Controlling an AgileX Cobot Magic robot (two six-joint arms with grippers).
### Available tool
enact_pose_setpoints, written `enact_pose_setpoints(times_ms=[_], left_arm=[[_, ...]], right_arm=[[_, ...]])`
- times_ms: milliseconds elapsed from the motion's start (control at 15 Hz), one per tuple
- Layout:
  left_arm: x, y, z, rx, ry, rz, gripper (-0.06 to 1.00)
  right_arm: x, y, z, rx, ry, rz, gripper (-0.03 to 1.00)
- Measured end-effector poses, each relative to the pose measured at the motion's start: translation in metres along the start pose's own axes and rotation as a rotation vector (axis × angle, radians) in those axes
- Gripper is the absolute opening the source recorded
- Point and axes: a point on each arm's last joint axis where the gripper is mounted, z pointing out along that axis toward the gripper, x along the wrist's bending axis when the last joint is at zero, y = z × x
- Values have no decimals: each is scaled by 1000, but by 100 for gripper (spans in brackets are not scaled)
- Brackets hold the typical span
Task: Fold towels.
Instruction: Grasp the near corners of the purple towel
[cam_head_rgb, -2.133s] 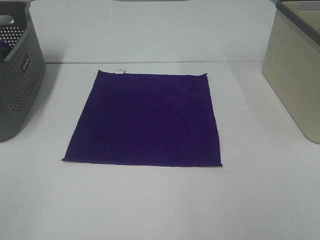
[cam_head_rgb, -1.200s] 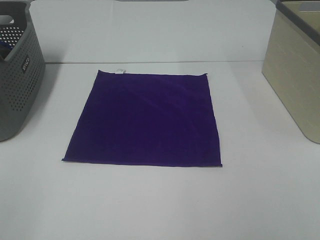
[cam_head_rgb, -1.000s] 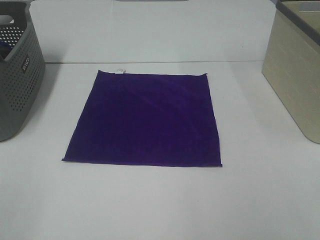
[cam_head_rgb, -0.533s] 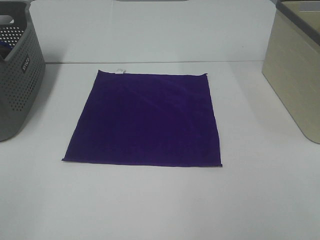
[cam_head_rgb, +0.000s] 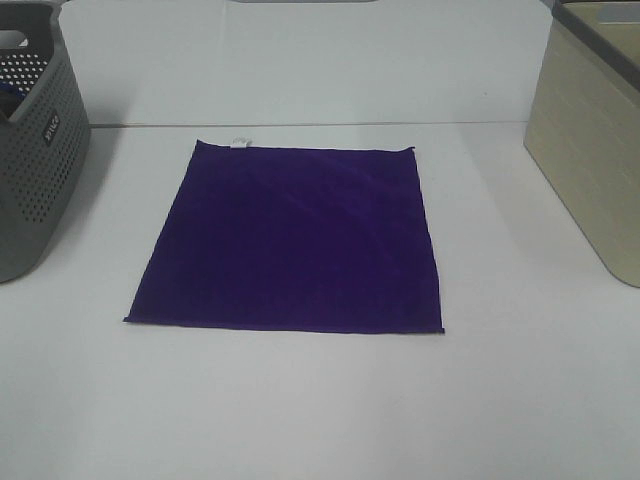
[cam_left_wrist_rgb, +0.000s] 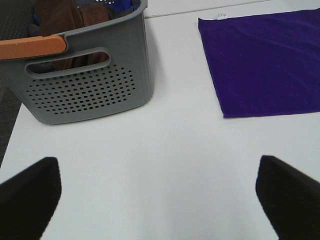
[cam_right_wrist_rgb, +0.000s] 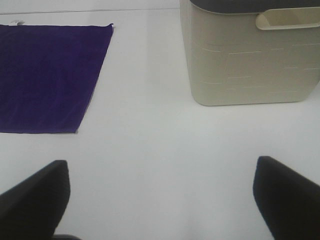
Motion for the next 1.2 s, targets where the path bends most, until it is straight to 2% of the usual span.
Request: enact_pose_setpoints(times_ms=[1200], left_arm=[[0, 0, 0, 0, -1, -1, 99]], right_arm=[[0, 0, 0, 0, -1, 2, 96]])
